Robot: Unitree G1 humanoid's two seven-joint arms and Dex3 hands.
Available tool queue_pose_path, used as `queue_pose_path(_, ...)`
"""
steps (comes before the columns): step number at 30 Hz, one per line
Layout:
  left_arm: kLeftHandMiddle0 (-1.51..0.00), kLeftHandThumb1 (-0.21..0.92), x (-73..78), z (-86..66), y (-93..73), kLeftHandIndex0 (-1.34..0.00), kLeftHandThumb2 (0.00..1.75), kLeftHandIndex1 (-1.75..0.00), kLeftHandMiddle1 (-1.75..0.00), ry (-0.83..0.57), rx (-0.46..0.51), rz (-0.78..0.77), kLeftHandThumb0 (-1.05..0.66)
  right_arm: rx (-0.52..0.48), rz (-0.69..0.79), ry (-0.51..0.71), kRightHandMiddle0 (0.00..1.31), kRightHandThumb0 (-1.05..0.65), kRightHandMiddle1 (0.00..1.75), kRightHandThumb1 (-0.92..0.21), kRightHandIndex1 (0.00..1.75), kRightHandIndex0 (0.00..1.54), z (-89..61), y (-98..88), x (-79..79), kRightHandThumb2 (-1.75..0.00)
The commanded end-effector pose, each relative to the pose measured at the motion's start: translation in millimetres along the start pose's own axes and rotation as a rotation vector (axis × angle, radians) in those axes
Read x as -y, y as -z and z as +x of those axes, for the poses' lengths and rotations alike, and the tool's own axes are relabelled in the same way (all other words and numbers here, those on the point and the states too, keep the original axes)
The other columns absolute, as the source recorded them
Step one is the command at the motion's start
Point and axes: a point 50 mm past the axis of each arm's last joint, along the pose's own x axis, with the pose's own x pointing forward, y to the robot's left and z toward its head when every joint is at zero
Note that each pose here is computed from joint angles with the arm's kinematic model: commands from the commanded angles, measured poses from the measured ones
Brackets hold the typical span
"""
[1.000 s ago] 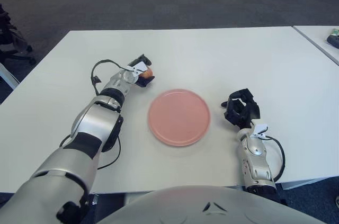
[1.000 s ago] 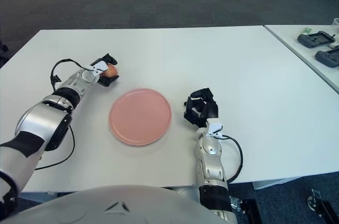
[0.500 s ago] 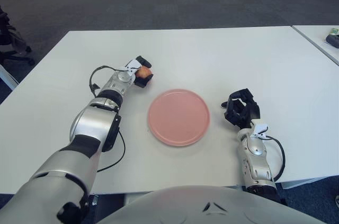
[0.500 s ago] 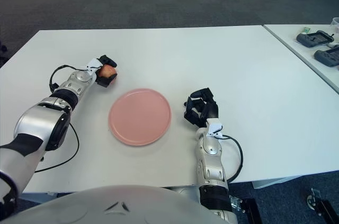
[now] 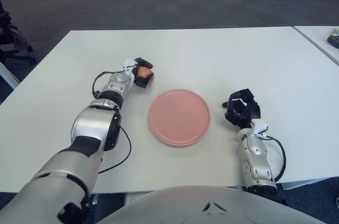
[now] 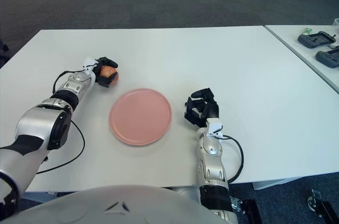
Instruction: Put the apple into the plate.
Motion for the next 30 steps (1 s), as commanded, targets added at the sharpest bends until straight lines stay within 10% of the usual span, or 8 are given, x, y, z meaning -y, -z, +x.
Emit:
queue_pose_path(1, -1.33, 0.13, 9.0, -1.7, 21.2, -0.76, 1.55, -1.75, -1.75, 0.022, -0.092, 0.013, -0.55, 0.009, -0.001, 0.003, 0.45, -0.42, 1.75, -0.51, 1.31, 0.66, 1.8, -1.7, 0.8, -1.09)
queue_pose_path(30, -1.36, 0.11, 5.1, 2.4, -20.6, -0.78, 1.57, -1.75, -1.75, -0.001, 0.094, -0.041, -0.56, -0.003, 0.013, 0.006, 0.44, -0.41, 1.75, -0.54, 1.31, 0.66, 1.9, -0.3, 0.9, -1.05)
